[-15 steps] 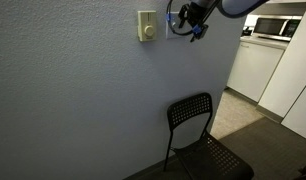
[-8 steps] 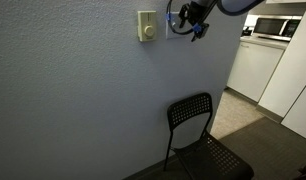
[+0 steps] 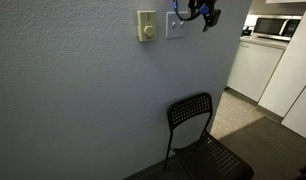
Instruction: Flip the switch on the right
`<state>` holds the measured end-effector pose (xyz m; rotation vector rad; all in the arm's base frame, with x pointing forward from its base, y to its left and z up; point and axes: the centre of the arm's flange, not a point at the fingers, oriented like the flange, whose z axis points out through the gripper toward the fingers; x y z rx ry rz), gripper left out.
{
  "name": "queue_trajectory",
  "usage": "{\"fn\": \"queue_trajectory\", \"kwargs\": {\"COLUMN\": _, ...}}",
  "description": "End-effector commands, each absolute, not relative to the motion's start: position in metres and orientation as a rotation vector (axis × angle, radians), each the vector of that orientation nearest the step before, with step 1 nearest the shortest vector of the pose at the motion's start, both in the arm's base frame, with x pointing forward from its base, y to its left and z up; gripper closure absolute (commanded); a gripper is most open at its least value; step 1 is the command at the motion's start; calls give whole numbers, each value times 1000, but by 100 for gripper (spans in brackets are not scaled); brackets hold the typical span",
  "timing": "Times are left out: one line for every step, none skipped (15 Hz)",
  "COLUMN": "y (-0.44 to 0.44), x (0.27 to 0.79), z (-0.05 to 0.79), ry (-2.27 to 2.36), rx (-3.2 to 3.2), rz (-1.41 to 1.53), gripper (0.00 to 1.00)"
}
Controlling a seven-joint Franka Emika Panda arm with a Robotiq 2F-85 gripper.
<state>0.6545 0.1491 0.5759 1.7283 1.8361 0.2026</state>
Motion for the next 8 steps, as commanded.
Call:
{"fn": "queue_trajectory", "kwargs": {"y": 148, "x": 635, "z": 588, "ry": 1787, "rx": 1781, "rz": 118, "gripper": 0}}
{"fn": "queue_trajectory", "kwargs": {"y": 147, "x": 632, "z": 589, "ry": 1779, "rx": 1804, "rz": 103, "gripper": 0}}
{"fn": "queue_trajectory", "kwargs": {"y": 149, "x": 642, "z": 587, "ry": 1802, "rx": 1783, "rz": 147, "gripper": 0}}
{"fn": "queue_trajectory", "kwargs": {"y": 150, "x": 640, "z": 589, "ry": 1799, "rx": 1787, "rz": 145, "gripper": 0}}
{"fn": "queue_trajectory", "kwargs": {"y": 151, "x": 640, "z": 589, "ry": 1801, "rx": 1785, "rz": 147, "gripper": 0}}
{"fn": "queue_trajectory", "kwargs": {"y": 151, "x": 640, "z": 588, "ry": 1801, "rx": 1786, "rz": 146, "gripper": 0}}
{"fn": "queue_trajectory", "kwargs": {"y": 151, "x": 640, "z": 588, "ry": 1802, "rx": 1786, "rz": 145, "gripper": 0}}
{"fn": "queue_trajectory", "kwargs": {"y": 151, "x": 640, "z": 588, "ry": 1802, "rx": 1786, "rz": 145, "gripper": 0}}
